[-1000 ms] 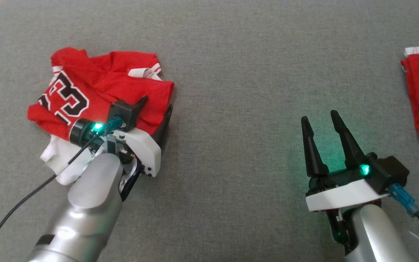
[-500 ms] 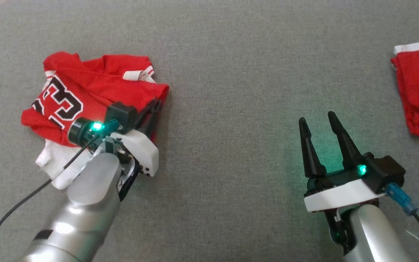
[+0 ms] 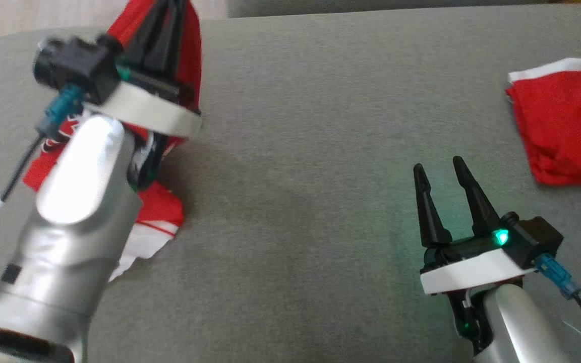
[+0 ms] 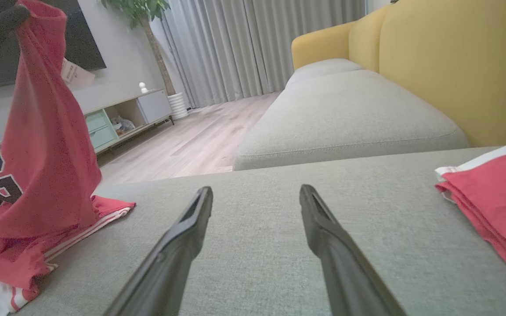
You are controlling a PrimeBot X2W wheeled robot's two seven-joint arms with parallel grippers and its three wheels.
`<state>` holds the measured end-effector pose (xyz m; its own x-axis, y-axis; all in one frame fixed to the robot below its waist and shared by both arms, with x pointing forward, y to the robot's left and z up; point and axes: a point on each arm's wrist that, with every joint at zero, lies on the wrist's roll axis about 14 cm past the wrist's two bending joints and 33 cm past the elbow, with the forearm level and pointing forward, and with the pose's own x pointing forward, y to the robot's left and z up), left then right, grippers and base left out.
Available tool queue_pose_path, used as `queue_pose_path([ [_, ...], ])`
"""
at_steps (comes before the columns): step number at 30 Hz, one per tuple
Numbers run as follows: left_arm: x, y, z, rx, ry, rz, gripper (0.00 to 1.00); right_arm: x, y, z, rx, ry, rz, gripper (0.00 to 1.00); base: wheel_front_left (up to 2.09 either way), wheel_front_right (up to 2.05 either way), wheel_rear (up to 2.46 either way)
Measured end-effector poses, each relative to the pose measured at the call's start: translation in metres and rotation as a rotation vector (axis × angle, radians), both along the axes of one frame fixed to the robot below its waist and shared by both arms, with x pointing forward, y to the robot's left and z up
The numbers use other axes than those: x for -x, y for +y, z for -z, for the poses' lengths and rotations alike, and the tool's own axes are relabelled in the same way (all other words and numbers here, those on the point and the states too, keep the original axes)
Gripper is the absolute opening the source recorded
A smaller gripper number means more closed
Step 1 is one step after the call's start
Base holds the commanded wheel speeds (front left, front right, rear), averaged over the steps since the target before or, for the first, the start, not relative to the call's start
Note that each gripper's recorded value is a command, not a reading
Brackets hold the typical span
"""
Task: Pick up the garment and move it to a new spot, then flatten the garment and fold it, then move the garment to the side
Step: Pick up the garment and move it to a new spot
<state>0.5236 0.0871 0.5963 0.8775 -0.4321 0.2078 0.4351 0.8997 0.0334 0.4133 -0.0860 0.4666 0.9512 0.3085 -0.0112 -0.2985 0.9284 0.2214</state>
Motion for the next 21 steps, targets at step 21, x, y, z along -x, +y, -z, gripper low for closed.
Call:
queue_pose_path([
  [21,-0.007,-0.165,-0.098,0.027,-0.252,0.420,0.00,0.019,-0.081,-0.012,-0.041,-0.004,0.245,1.00,0.00,0.00,0.00],
])
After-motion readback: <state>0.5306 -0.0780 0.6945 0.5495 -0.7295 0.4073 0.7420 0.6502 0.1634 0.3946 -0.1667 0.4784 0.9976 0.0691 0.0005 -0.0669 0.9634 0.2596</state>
